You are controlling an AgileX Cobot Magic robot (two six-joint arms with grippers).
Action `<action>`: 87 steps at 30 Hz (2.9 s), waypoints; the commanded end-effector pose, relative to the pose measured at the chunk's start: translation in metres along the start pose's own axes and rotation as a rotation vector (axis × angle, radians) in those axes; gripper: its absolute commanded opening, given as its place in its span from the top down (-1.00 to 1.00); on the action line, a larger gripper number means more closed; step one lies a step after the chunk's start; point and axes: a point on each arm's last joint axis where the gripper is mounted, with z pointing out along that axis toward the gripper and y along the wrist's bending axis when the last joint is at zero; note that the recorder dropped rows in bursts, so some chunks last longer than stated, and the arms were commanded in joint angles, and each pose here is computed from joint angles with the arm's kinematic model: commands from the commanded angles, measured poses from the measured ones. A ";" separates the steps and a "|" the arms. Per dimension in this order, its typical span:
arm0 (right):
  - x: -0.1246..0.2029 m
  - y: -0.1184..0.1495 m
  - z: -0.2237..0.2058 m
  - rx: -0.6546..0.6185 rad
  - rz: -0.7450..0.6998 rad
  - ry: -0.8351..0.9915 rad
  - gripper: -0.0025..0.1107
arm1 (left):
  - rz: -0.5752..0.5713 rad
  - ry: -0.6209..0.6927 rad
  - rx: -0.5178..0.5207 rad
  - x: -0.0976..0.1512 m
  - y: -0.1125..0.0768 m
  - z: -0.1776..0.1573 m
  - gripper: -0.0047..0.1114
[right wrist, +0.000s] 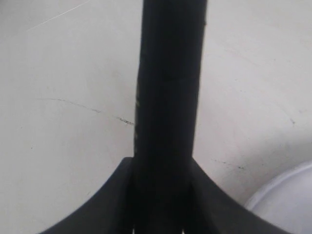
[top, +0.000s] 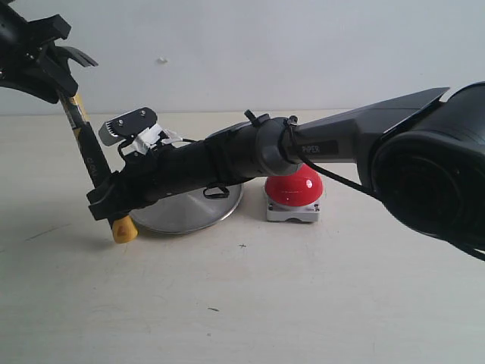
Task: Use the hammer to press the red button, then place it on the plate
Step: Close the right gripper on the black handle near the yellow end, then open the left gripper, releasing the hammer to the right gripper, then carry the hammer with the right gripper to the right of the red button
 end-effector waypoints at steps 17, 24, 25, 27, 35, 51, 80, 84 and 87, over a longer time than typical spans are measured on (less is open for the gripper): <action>-0.005 0.007 -0.001 -0.073 -0.057 -0.012 0.96 | 0.015 -0.045 -0.016 -0.002 -0.005 -0.010 -0.02; -0.006 0.005 -0.002 -0.050 -0.051 -0.018 0.96 | 0.028 -0.064 -0.163 -0.006 0.003 -0.023 -0.02; -0.007 0.005 -0.002 -0.045 -0.047 -0.020 0.96 | 0.029 -0.067 -0.163 -0.006 0.002 -0.024 -0.02; -0.007 0.005 -0.002 -0.040 -0.048 -0.021 0.96 | 0.037 -0.074 -0.166 -0.006 0.001 -0.027 -0.02; -0.011 0.006 -0.004 -0.035 -0.051 -0.028 0.96 | 0.113 -0.115 -0.410 0.003 0.008 -0.069 0.35; -0.053 0.018 -0.042 0.093 -0.128 0.071 0.96 | -0.051 -0.220 -0.401 0.021 0.051 -0.087 0.92; -0.032 0.061 -0.250 0.618 0.062 -0.083 0.96 | -0.257 -0.736 -0.372 0.156 0.046 -0.004 0.92; -0.007 0.080 -0.280 0.679 0.110 -0.131 0.96 | -0.235 -0.768 -0.350 0.175 0.029 0.022 0.92; 0.010 0.092 -0.300 0.725 0.125 -0.168 0.96 | -0.216 -0.791 -0.344 0.189 0.023 0.034 0.92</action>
